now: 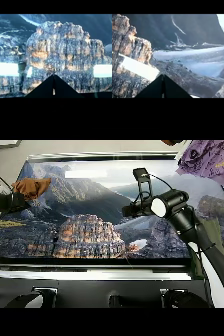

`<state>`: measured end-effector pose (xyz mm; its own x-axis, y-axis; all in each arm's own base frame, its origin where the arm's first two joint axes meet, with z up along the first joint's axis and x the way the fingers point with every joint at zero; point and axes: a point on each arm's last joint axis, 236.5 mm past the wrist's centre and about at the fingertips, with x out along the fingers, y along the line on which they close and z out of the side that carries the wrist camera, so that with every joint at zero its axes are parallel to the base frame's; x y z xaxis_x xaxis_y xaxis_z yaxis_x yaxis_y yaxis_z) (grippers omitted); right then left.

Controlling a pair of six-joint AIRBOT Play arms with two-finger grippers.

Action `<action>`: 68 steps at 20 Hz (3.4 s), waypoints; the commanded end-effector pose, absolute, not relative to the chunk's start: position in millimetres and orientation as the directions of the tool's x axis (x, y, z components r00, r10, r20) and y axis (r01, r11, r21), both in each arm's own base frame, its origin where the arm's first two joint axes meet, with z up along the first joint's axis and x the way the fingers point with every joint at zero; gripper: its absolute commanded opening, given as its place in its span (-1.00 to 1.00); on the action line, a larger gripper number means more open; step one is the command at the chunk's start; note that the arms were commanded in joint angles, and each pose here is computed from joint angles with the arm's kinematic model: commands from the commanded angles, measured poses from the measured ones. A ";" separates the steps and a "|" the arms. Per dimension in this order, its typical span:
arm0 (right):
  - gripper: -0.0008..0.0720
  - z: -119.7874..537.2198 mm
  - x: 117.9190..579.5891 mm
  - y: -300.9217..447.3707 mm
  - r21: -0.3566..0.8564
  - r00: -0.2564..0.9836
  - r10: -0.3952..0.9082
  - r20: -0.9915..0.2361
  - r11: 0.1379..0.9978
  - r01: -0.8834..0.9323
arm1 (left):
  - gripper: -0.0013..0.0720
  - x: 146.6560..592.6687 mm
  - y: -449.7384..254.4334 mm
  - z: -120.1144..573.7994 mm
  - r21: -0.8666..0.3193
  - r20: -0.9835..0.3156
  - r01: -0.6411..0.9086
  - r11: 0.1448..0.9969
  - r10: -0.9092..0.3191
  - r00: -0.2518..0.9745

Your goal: Fold the clothes and pants, and hang the long-sleeved shirts on hangers.

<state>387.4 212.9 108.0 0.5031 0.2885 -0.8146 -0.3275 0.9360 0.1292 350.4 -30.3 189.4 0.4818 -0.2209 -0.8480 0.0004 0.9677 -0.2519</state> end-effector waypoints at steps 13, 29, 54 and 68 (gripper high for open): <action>-0.90 108.7 387.4 213.2 0.130 0.504 0.289 -0.814 0.936 -0.328 | -0.91 350.2 -30.5 189.5 -0.252 -0.848 0.001 0.968 -0.221 0.482; -0.90 108.7 387.4 213.2 0.130 0.504 0.289 -0.814 0.936 -0.328 | 1.00 392.0 33.1 160.6 -0.079 -0.856 -0.197 0.977 0.034 0.515; -0.90 108.7 387.4 213.2 0.130 0.504 0.289 -0.814 0.936 -0.328 | -0.34 659.1 249.8 -73.8 -0.156 -0.643 -0.506 0.848 0.301 0.704; -0.90 108.7 387.4 213.2 0.130 0.504 0.289 -0.814 0.936 -0.328 | -0.94 509.3 50.2 162.7 -0.254 -0.793 -0.341 0.905 0.007 0.609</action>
<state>387.4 212.9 108.0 0.5031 0.2885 -0.8146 -0.3275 0.9360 0.1292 562.7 131.8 113.9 0.6292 0.1689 -0.7587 -0.4428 0.8801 -0.1714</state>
